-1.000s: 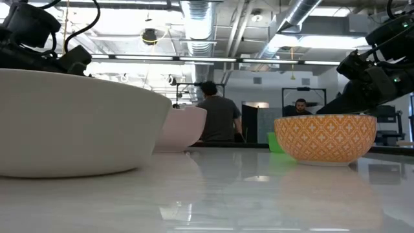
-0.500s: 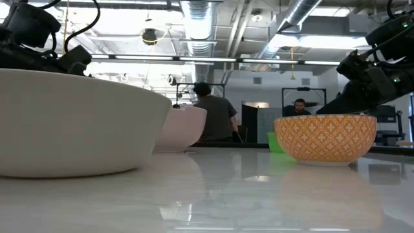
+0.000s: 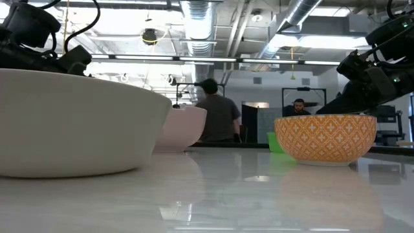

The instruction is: Nest bowls inside each other

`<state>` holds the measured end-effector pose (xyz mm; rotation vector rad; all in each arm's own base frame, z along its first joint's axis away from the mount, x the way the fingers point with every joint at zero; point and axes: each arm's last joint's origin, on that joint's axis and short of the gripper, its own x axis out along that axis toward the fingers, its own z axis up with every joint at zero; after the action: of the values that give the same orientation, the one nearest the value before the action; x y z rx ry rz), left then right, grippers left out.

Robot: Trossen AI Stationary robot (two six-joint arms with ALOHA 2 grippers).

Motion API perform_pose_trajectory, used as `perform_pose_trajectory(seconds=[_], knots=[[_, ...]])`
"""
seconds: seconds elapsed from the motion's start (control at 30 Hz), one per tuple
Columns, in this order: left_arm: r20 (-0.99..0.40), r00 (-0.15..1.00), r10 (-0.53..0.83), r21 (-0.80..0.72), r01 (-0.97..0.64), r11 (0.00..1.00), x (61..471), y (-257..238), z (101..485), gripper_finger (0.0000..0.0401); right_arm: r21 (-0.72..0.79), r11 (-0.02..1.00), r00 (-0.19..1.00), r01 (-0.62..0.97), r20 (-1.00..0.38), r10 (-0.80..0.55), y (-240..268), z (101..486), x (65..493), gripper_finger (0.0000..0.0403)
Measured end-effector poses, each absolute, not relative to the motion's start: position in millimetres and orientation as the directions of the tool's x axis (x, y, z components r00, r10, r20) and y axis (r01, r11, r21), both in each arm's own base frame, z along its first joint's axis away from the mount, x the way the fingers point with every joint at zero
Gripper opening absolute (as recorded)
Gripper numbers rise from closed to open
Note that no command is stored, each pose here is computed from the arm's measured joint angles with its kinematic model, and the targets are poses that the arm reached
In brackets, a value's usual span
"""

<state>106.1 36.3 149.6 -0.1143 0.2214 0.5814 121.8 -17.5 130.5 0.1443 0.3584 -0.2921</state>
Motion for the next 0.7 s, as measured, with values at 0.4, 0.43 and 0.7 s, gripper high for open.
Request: perform_pose_trajectory(seconds=[0.4, 0.43, 0.7], knots=[[-0.238, 0.811, 0.534, -0.447, -0.579, 0.681, 106.1, 36.4, 149.7, 0.0158, 0.098, 0.948, 0.908, 0.303, -0.334, -0.255, -17.6, 133.7, 123.0, 0.0182], [-0.237, 0.81, 0.537, -0.448, -0.581, 0.679, 106.0, 36.5, 149.8, 0.0158, 0.101, 0.948, 0.91, 0.302, -0.326, -0.255, -17.6, 134.4, 123.3, 0.0182], [-0.233, 0.809, 0.54, -0.434, -0.583, 0.686, 106.1, 36.6, 150.1, 0.0158, 0.198, 0.94, 0.959, 0.277, -0.125, -0.256, -18.0, 154.0, 127.9, 0.0182]])
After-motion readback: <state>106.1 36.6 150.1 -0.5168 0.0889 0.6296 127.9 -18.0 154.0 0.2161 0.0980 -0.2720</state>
